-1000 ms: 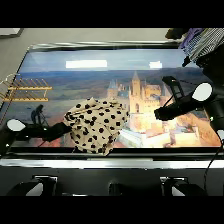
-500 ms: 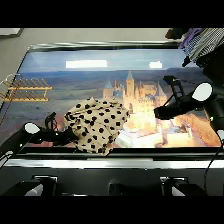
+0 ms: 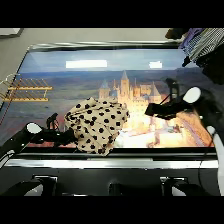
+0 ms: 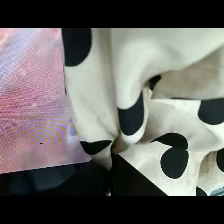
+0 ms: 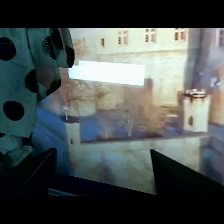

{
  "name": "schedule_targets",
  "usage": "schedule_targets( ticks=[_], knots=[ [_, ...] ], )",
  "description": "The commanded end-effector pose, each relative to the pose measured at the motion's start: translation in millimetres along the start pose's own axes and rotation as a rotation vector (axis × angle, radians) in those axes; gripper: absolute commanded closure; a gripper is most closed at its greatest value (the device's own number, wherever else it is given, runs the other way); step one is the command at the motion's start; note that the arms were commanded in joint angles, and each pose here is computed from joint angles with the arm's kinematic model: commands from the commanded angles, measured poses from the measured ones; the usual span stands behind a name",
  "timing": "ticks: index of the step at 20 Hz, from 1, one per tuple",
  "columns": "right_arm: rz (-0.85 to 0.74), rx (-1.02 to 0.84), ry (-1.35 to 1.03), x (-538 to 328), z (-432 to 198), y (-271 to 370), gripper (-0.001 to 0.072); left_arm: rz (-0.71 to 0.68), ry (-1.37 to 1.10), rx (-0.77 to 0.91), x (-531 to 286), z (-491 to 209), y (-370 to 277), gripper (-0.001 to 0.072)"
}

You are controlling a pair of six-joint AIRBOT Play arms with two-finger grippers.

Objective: Fold the clothes and pants, and hang the long-sleeved shirts on hangers.

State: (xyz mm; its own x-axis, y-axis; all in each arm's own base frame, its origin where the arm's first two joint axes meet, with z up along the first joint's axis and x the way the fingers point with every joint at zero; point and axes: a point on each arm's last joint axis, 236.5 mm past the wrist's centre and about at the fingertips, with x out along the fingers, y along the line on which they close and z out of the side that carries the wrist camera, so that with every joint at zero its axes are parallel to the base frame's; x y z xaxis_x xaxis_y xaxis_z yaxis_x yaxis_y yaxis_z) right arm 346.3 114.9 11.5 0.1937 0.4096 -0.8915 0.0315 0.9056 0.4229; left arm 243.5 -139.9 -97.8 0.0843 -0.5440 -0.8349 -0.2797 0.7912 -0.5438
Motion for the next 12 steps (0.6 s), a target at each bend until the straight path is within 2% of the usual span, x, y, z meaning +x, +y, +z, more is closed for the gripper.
schedule_targets(
  ticks=[1,4,10,11,12],
  knots=[
    [0.252,0.125,0.072,53,-1,39,0.0047,0.001,0.002,0.000,0,0,0,0.0682],
    [0.272,0.164,0.047,99,11,49,0.0046,0.001,0.002,0.000,0,0,0,0.0682],
    [0.318,0.112,0.160,149,-25,86,0.0053,0.001,0.001,0.001,0,0,0,0.0683],
    [0.315,0.105,0.150,152,-25,90,0.0071,0.001,0.001,0.000,0,0,0,0.0683],
    [0.324,0.109,0.134,152,-22,95,0.0247,0.001,0.001,0.000,0,0,0,0.0684]
  ],
)
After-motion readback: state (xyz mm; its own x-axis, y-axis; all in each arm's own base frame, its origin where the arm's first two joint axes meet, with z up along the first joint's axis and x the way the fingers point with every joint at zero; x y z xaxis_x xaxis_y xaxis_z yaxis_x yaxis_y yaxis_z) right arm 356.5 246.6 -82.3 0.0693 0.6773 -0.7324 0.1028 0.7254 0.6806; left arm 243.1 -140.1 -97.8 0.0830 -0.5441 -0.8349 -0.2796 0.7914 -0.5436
